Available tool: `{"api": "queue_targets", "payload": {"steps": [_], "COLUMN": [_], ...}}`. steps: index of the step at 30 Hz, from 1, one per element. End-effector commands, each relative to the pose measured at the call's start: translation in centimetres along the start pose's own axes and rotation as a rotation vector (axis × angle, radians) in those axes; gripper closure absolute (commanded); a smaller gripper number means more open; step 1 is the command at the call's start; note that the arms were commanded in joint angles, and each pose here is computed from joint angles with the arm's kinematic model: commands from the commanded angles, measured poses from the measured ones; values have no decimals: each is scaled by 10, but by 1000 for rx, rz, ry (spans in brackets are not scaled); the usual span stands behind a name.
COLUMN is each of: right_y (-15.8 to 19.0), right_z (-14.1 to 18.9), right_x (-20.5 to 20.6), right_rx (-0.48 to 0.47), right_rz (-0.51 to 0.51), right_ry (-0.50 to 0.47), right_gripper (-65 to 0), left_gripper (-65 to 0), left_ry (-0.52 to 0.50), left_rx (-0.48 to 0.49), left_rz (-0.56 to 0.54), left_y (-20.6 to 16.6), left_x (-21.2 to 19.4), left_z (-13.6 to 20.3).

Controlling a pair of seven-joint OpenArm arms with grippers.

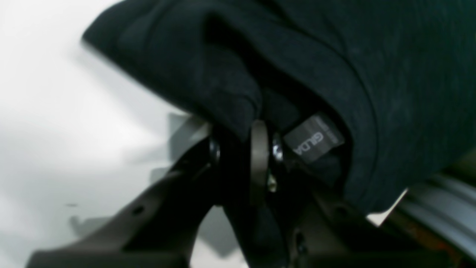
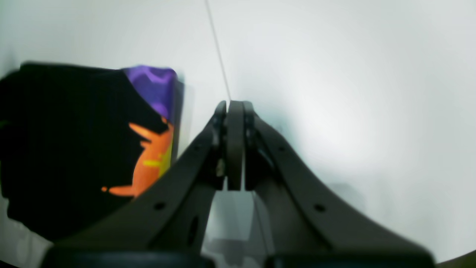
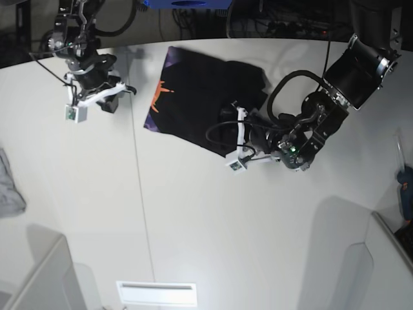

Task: Fold the T-shirt properly
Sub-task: 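Drag the folded bundle with the left gripper toward the table center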

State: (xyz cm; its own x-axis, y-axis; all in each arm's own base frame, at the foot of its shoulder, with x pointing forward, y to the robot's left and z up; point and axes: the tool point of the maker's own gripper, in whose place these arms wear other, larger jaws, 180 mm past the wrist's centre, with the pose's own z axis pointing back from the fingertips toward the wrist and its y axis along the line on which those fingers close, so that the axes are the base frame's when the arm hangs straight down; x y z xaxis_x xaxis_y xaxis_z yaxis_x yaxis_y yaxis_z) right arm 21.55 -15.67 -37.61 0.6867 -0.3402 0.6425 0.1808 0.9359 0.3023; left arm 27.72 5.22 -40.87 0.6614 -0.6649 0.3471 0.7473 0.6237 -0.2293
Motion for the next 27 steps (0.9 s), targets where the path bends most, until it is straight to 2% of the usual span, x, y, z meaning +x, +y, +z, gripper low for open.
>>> {"api": "queue_targets", "payload": {"steps": [1, 6, 10, 16, 20, 24, 27], "right_y": [1, -4, -15, -18, -13, -9, -3], "right_z": [2, 4, 7, 14, 14, 11, 6], "right_x": [11, 3, -9, -32, -39, -59, -72], "right_rx": [5, -15, -71, -99, -92, -94, -81], "right_rz": [8, -9, -58, -107, -122, -174, -176], "right_ry": [-39, -22, 7, 51, 67, 109, 147], "right_gripper": [0, 0, 0, 0, 0, 0, 0], "left_gripper": [0, 0, 0, 0, 0, 0, 0], "left_ry": [-22, 57, 32, -12, -13, -95, -144], "left_rx": [30, 196, 222, 274, 236, 201, 172], "left_rz": [-50, -318, -616, -897, -992, -1010, -1016], "left_y": [6, 14, 3, -4, -14, -29, -40], "left_x": [15, 18, 27, 37, 44, 58, 67], "left_z": [10, 9, 4, -7, -15, -19, -21]}}
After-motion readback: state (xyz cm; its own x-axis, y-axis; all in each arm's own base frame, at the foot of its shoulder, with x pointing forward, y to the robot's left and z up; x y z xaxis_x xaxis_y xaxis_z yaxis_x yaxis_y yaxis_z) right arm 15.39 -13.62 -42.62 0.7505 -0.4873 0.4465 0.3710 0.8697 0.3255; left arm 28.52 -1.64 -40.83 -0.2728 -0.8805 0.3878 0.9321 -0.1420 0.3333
